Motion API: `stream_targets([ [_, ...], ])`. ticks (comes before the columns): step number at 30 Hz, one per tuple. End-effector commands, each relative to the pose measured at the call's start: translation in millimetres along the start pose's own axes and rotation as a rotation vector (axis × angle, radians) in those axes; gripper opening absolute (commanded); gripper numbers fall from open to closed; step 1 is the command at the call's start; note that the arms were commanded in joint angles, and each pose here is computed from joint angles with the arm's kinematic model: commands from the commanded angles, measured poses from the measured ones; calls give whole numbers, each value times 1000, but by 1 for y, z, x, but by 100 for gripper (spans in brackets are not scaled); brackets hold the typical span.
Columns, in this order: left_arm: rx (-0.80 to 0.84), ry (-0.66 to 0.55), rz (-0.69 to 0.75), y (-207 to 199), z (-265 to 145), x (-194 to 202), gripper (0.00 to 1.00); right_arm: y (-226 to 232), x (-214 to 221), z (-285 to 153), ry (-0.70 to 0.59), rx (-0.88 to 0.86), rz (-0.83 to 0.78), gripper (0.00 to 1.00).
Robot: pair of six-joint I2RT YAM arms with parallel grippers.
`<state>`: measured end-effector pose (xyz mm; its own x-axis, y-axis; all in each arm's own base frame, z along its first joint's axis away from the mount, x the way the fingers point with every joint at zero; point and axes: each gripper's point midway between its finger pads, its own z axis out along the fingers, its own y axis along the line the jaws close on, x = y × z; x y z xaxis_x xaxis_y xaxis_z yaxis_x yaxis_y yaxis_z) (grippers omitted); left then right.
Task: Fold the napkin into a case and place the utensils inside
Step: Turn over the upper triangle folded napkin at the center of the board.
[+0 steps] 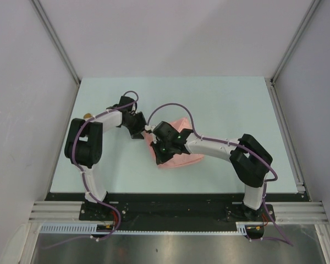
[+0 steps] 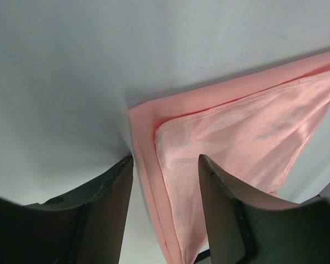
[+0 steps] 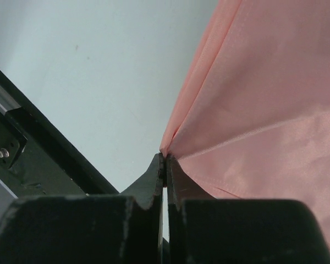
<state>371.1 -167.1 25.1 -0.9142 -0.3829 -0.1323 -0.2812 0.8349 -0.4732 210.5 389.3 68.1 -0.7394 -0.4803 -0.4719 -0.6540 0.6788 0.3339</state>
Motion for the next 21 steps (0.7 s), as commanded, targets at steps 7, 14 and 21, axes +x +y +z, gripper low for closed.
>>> stream_targets([
  [7,-34,-15,-28,9,8,-5,55,7,-27,-26,-103,-61,16,0],
  [14,-29,-16,-42,6,16,-12,48,7,-32,-29,-118,-71,20,0],
  [21,-44,-44,-38,8,14,-21,21,11,-33,-30,-121,-88,14,0],
])
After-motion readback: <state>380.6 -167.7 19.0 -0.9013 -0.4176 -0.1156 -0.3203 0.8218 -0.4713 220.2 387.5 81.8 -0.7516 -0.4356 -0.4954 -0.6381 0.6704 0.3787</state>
